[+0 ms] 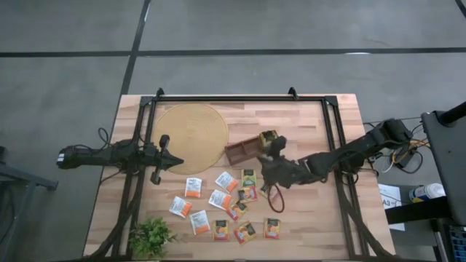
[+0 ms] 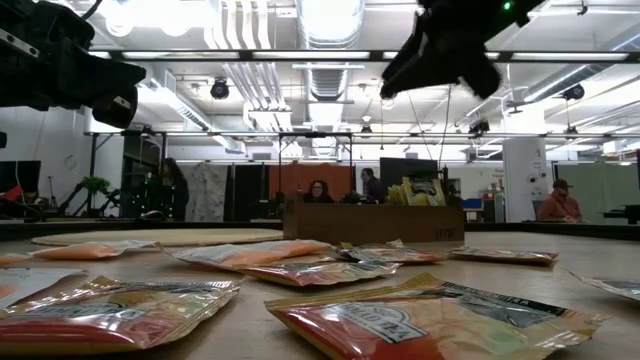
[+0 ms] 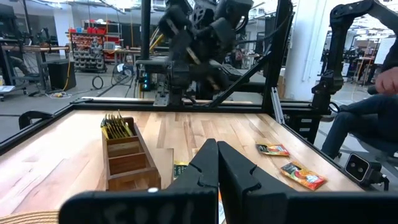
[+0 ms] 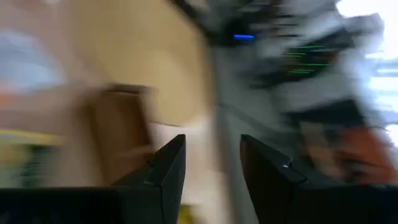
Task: Pick & Place Tea
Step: Put the yellow tea bag into the right section of the wooden organizer
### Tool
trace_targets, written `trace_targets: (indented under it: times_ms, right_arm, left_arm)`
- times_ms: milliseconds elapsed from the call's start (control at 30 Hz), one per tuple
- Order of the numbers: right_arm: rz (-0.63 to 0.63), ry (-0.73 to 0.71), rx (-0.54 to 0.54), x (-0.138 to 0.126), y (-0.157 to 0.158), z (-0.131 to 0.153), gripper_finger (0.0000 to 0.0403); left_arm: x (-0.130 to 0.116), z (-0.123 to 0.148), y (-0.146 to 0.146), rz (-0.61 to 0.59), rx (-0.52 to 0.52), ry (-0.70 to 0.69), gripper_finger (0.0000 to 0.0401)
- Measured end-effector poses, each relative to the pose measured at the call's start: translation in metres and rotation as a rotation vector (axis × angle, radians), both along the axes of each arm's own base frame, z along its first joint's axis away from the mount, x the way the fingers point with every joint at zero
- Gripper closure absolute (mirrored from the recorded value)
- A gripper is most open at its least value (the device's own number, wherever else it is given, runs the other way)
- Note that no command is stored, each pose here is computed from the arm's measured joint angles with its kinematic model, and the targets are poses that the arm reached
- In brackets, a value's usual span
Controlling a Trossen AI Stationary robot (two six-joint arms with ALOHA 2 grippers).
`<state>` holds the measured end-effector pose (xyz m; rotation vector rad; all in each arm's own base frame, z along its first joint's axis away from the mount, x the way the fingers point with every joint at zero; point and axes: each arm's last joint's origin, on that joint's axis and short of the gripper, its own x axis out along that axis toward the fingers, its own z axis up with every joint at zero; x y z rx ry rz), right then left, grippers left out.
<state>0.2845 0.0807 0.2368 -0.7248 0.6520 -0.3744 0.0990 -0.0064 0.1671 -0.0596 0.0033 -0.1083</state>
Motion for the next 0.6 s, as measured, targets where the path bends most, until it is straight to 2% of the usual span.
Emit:
trace_targets:
  times_ms: [100, 167, 267, 400, 600]
  right_arm:
    - [0.113, 0.086, 0.21, 0.002, 0.002, 0.0, 0.0255]
    - [0.146, 0.141, 0.281, 0.006, 0.003, -0.002, 0.0255]
    - [0.175, 0.267, 0.313, 0.012, 0.002, -0.009, 0.0255]
    - [0.228, 0.44, 0.407, 0.024, -0.002, -0.018, 0.0255]
    - [0.233, 0.492, 0.43, 0.045, -0.015, -0.02, 0.0255]
  left_arm:
    - [0.0, 0.0, 0.0, 0.0, 0.0, 0.0, 0.0401]
    - [0.0, 0.0, 0.0, 0.0, 0.0, 0.0, 0.0401]
    - [0.0, 0.0, 0.0, 0.0, 0.0, 0.001, 0.0401]
    - [0.0, 0.0, 0.0, 0.0, 0.0, 0.001, 0.0401]
    - [0.0, 0.0, 0.0, -0.001, 0.0, 0.001, 0.0401]
